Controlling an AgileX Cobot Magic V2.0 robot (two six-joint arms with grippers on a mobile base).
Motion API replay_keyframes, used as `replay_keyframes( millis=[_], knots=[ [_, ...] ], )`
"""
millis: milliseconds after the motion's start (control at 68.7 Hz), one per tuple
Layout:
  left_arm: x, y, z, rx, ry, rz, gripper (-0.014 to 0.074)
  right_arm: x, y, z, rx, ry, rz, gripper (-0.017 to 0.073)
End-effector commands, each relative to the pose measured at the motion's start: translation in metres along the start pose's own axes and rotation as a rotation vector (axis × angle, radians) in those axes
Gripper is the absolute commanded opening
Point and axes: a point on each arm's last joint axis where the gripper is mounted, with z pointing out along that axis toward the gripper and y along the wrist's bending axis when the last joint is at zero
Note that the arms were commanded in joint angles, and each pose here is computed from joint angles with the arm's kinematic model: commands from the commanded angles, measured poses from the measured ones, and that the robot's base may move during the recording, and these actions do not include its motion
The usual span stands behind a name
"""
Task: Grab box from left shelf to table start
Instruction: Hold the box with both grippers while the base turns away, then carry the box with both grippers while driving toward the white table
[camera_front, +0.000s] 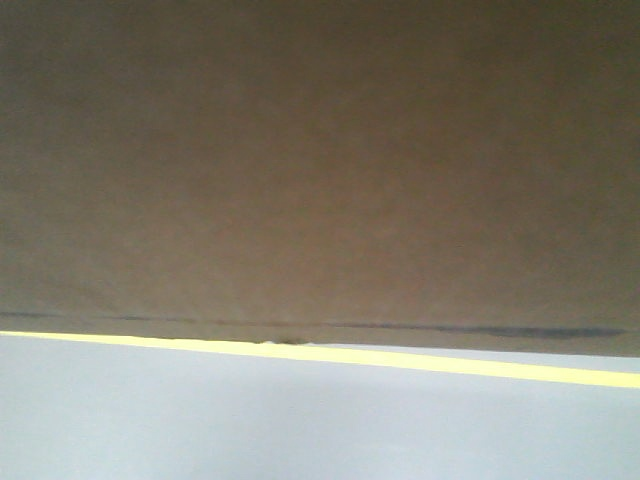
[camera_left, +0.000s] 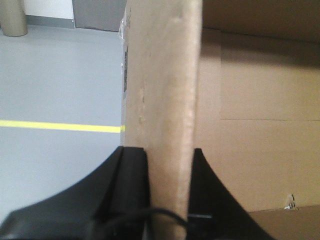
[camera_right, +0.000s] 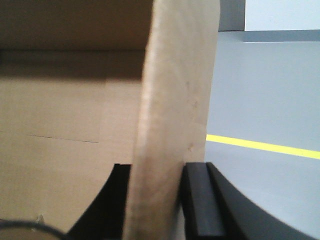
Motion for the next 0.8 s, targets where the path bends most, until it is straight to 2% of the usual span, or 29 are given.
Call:
replay_keyframes(
  millis=[0, 786],
  knots=[
    [-0.0244, -0.0056, -0.0085, 0.062, -0.206, -0.064, -0.0094, -0.0232, -0.0011, -0.0047, 0.042, -0.188, -0.063, 0.0058],
    [-0.0244, -0.0056, -0.0085, 0.062, -0.206, -0.064, -0.0093, -0.0231, -0.0011, -0.0047, 0.042, -0.187, -0.063, 0.0058]
  ],
)
